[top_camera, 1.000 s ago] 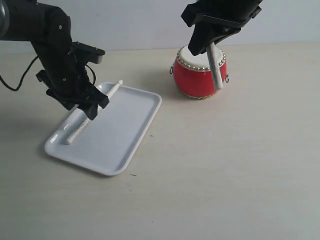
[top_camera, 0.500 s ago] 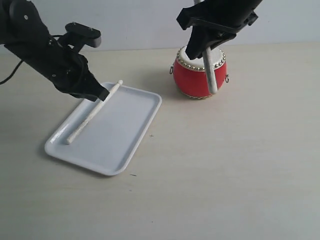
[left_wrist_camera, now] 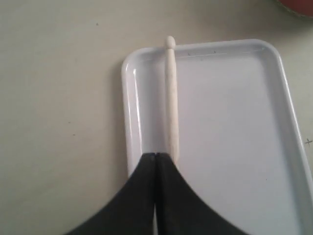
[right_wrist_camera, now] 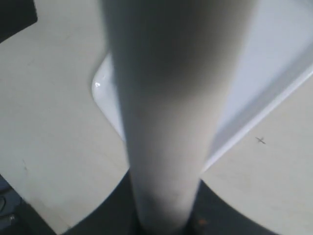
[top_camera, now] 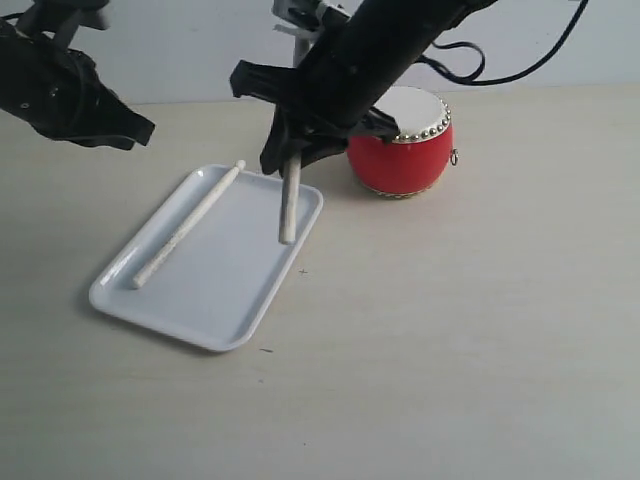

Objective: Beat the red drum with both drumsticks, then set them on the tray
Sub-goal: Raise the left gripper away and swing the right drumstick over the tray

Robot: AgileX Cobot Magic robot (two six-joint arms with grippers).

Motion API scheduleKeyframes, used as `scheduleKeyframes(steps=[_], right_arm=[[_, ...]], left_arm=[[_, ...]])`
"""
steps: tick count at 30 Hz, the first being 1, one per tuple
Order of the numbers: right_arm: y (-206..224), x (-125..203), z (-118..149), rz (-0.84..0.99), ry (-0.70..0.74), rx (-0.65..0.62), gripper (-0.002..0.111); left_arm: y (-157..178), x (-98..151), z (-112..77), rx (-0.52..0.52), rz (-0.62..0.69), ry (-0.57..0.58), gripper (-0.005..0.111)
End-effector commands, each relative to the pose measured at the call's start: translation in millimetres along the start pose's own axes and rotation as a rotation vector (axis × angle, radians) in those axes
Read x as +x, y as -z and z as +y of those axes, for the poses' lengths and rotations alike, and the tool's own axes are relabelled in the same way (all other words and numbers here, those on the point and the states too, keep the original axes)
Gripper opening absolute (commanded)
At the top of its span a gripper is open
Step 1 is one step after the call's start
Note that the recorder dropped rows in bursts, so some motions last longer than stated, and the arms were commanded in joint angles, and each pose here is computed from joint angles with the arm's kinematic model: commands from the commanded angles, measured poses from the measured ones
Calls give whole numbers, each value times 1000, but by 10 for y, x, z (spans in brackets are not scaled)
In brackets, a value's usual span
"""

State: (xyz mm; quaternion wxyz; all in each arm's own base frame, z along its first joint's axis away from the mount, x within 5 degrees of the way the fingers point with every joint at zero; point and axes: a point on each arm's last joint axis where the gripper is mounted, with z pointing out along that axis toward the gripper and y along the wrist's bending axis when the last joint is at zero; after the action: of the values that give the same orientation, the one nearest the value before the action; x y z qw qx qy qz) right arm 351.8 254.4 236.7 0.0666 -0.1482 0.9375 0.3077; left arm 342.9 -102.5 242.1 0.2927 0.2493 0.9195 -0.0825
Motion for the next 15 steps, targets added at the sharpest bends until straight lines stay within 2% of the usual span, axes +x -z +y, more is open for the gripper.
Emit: scheduleKeyframes(steps=[1,4,8,15], right_arm=[[-242,0,5,-5,-164,6,0],[-405,25,-39,28,-258,23,0],[-620,94,-47,76,-256,53,0],[-789,98,-43,54,-358,58,0]], left_arm=[[200,104,107,-30,-28,44,0],[321,161,150,-47,-44,66,0],[463,208,128,-57,-69,69,0],[599,215,61,-30,-118,90,0]])
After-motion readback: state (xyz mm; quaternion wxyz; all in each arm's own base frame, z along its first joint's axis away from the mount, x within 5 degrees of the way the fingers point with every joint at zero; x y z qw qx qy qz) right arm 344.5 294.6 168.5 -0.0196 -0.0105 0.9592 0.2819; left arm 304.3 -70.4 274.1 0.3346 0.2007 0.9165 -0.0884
